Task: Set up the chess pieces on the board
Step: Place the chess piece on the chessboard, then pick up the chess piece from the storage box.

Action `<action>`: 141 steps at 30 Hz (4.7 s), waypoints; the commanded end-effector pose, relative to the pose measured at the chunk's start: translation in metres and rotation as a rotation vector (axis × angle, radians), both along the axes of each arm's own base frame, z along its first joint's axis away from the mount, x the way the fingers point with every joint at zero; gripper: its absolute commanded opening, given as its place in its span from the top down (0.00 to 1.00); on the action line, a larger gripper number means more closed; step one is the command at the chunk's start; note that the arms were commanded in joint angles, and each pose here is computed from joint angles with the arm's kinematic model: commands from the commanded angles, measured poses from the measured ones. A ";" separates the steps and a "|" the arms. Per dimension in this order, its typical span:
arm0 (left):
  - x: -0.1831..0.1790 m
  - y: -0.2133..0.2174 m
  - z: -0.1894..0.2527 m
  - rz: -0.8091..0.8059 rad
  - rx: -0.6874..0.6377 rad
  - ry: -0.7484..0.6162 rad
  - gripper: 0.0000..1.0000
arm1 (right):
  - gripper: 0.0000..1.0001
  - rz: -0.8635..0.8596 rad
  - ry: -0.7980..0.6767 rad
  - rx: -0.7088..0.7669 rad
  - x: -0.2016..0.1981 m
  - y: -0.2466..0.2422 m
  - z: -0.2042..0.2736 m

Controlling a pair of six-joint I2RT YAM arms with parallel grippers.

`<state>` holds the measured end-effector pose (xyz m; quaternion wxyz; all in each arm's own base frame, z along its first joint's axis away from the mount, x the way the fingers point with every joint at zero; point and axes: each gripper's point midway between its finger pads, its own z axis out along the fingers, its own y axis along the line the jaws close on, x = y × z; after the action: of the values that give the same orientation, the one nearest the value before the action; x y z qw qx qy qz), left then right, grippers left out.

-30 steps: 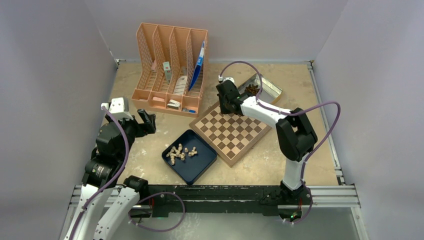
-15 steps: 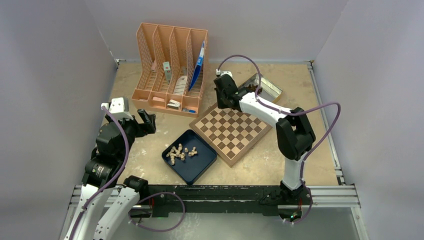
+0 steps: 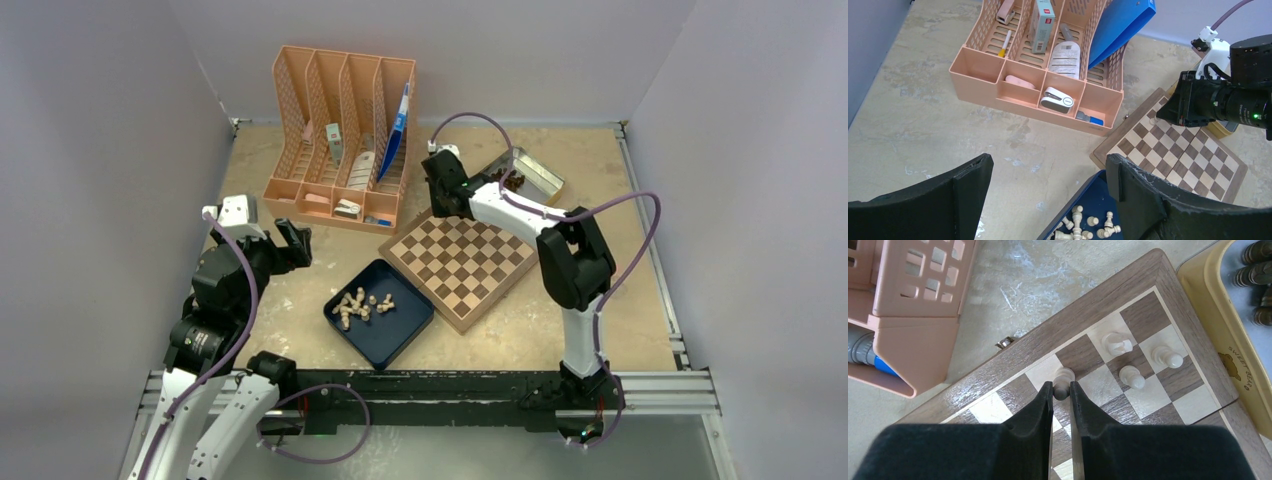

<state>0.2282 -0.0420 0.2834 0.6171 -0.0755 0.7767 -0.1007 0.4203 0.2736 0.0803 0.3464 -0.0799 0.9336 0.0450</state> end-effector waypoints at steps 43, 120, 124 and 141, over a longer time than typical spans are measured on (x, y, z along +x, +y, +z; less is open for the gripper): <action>0.001 0.001 0.007 0.008 -0.010 -0.028 0.17 | 0.82 -0.050 -0.068 0.019 0.028 -0.007 0.014; -0.004 0.005 0.014 0.025 -0.019 -0.061 0.17 | 0.67 0.534 0.022 0.129 -0.209 0.172 -0.020; -0.004 0.005 0.014 0.022 -0.021 -0.064 0.17 | 0.71 0.516 0.009 0.115 -0.205 0.171 -0.024; -0.003 0.003 0.014 0.013 -0.019 -0.062 0.17 | 0.73 0.507 -0.021 0.132 -0.199 0.179 -0.023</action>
<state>0.2231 -0.0384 0.2902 0.6296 -0.0804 0.7661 -0.1014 0.2121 0.4365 0.0254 0.3019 -0.3005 0.8897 0.1642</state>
